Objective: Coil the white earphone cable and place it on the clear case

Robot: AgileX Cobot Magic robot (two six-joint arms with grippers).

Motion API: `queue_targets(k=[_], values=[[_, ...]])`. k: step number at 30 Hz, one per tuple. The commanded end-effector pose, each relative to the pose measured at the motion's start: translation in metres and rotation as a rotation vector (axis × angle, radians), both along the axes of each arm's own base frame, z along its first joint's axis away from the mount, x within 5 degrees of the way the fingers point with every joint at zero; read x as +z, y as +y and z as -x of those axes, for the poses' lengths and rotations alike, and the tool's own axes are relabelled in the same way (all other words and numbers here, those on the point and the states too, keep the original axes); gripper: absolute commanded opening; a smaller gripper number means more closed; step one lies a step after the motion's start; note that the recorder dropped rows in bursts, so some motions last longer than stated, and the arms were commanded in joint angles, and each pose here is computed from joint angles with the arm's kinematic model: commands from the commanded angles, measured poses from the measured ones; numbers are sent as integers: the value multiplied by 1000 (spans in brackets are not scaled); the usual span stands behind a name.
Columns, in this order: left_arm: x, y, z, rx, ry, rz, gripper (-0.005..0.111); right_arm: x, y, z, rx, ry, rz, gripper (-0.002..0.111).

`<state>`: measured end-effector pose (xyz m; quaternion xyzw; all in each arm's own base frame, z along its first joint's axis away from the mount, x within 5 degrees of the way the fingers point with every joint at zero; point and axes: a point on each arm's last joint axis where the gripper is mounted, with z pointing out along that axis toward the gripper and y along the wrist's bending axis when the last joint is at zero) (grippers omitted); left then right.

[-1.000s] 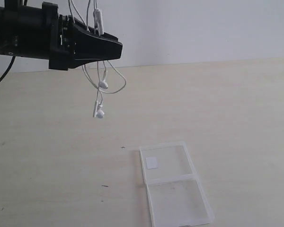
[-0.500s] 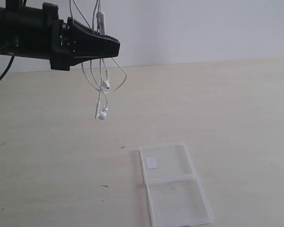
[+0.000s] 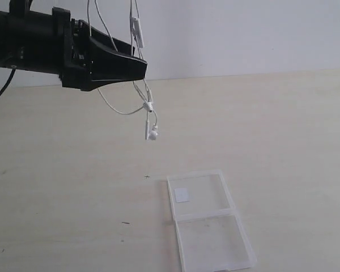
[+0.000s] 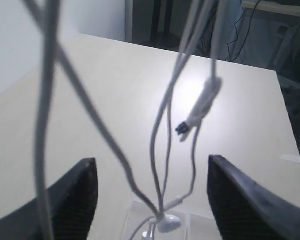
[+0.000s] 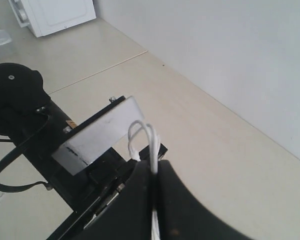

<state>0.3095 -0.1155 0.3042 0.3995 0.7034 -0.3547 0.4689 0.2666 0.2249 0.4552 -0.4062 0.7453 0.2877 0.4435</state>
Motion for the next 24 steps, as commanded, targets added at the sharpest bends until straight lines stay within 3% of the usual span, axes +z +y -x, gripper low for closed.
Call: queue_targets(k=[1,24], values=[[-1,3,-3,50,20,-2,62,3,-1,1,-8,-11,-6,0],[-1,11,-8,115,38,6,62,-1,-3,-5,-79,17,14,0]])
